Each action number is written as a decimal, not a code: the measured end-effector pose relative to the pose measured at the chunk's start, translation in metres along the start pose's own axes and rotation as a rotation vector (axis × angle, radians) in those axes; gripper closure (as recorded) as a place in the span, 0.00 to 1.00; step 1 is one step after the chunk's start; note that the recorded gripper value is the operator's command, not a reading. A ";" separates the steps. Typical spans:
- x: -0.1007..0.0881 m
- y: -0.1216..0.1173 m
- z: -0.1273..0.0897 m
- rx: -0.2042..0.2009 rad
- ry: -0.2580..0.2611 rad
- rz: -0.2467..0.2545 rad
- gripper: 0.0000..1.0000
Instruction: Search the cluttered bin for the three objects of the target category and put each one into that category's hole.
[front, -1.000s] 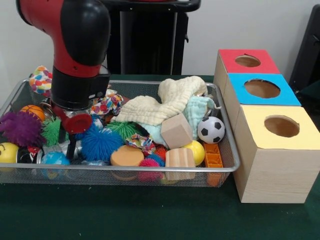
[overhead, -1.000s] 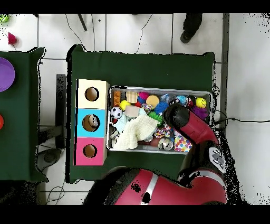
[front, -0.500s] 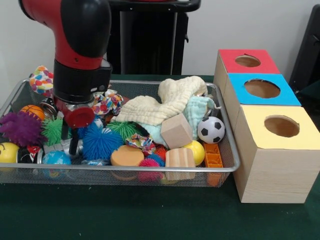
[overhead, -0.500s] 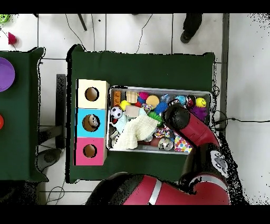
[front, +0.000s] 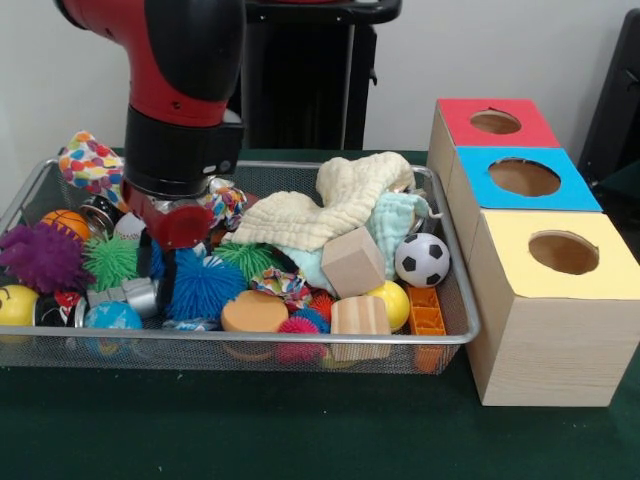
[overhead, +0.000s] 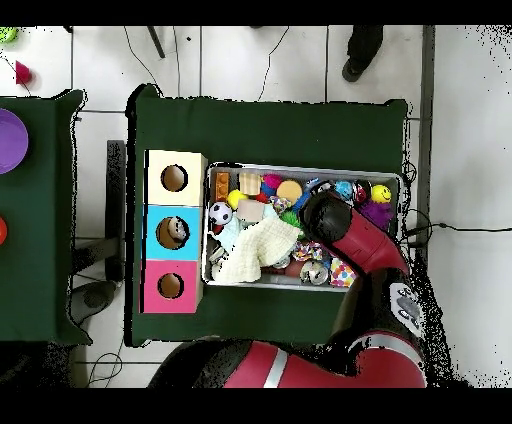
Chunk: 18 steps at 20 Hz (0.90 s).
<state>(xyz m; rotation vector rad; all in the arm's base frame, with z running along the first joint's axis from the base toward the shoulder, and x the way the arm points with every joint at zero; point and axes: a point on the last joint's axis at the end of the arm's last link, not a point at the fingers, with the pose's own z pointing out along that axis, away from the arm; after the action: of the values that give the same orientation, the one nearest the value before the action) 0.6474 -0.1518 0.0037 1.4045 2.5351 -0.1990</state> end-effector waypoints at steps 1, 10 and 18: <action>0.001 0.002 -0.001 -0.002 -0.001 -0.003 0.00; 0.010 0.015 -0.007 -0.013 -0.004 -0.019 0.00; 0.022 0.011 0.006 0.003 0.016 -0.026 0.00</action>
<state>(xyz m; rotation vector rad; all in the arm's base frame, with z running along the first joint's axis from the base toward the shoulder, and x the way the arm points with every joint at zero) 0.6466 -0.1293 -0.0076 1.3802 2.5678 -0.1971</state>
